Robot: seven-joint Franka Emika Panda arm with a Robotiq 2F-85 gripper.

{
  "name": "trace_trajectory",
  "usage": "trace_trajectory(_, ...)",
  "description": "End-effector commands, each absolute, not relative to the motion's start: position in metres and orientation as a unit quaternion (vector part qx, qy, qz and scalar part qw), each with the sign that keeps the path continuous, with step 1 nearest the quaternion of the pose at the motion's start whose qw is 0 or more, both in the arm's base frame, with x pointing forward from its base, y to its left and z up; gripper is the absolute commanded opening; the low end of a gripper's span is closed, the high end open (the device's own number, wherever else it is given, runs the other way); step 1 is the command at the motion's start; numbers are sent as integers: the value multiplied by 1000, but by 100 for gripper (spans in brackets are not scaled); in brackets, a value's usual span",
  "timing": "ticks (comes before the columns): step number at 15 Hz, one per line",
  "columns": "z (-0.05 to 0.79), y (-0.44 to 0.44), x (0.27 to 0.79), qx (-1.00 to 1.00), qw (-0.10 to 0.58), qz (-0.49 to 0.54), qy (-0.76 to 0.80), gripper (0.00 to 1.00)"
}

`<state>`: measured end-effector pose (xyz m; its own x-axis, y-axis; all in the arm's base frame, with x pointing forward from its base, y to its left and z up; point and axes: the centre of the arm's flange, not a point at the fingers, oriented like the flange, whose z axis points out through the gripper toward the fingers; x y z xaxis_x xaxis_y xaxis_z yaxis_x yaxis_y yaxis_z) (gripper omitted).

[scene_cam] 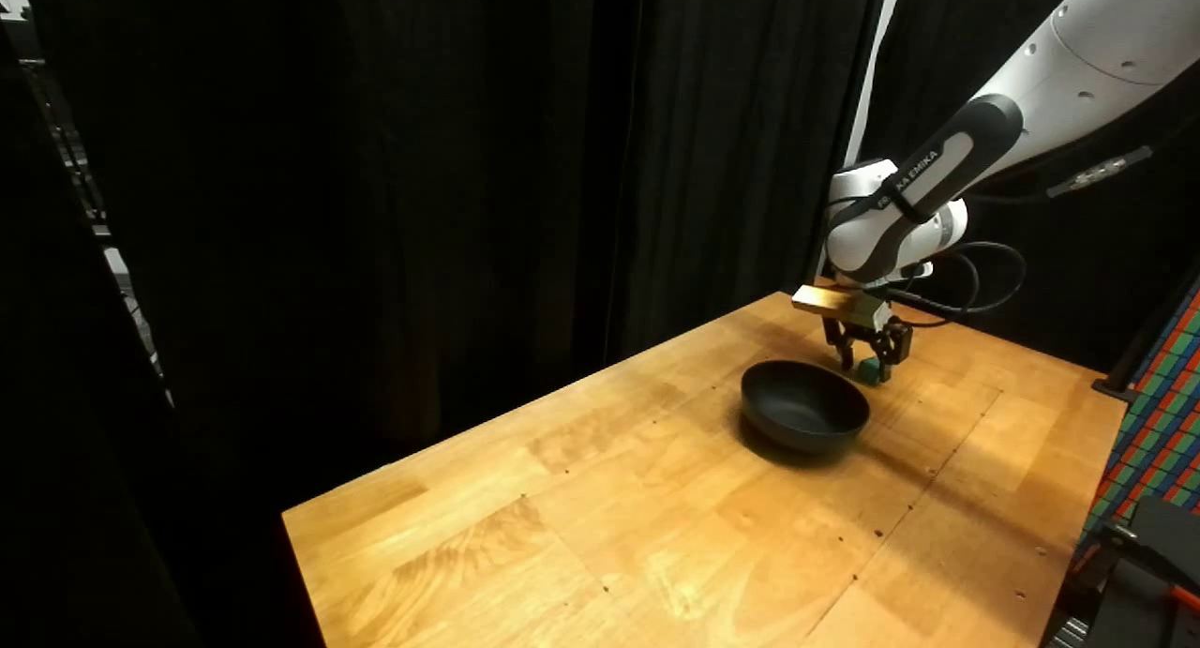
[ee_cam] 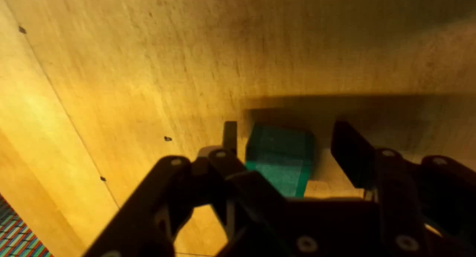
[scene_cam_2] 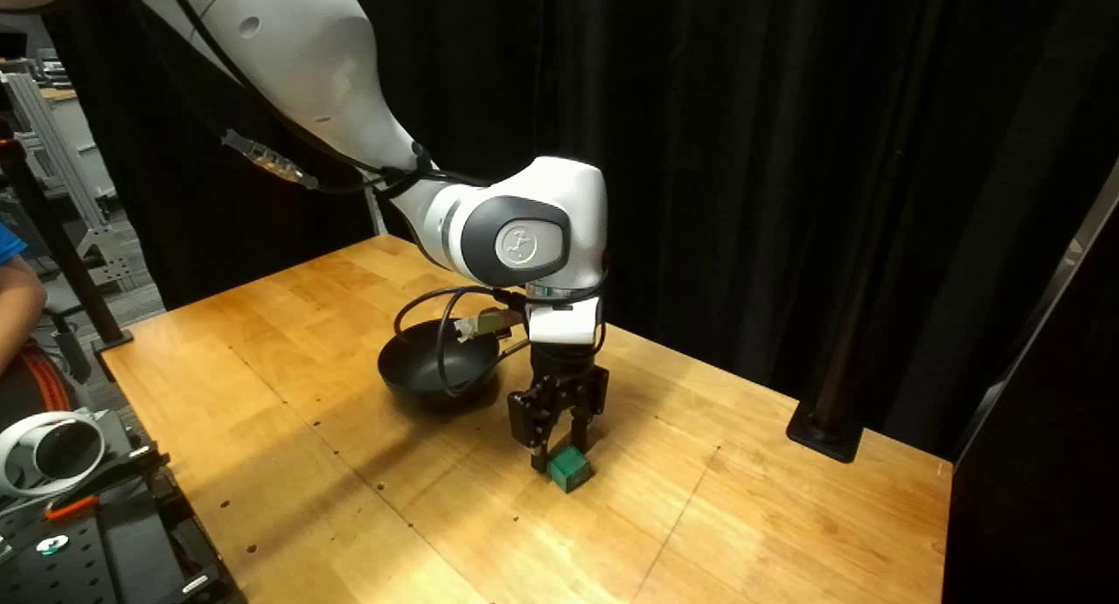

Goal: Put the green block in the black bowl

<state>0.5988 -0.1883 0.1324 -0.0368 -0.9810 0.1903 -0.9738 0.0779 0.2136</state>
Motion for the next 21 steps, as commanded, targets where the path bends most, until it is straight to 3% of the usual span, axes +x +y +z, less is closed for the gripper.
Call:
trace_trajectory(1,134,-196,584,658,131,23,-741,99)
trace_trajectory(3,131,-201,578,652,129,25,-746,100)
trace_trajectory(4,129,-203,575,651,129,24,-748,74)
trace_trajectory(6,132,-203,573,650,118,18,-751,73)
trace_trajectory(13,186,-189,588,653,43,0,-756,18)
trace_trajectory(21,254,-82,612,720,-107,-76,-682,19)
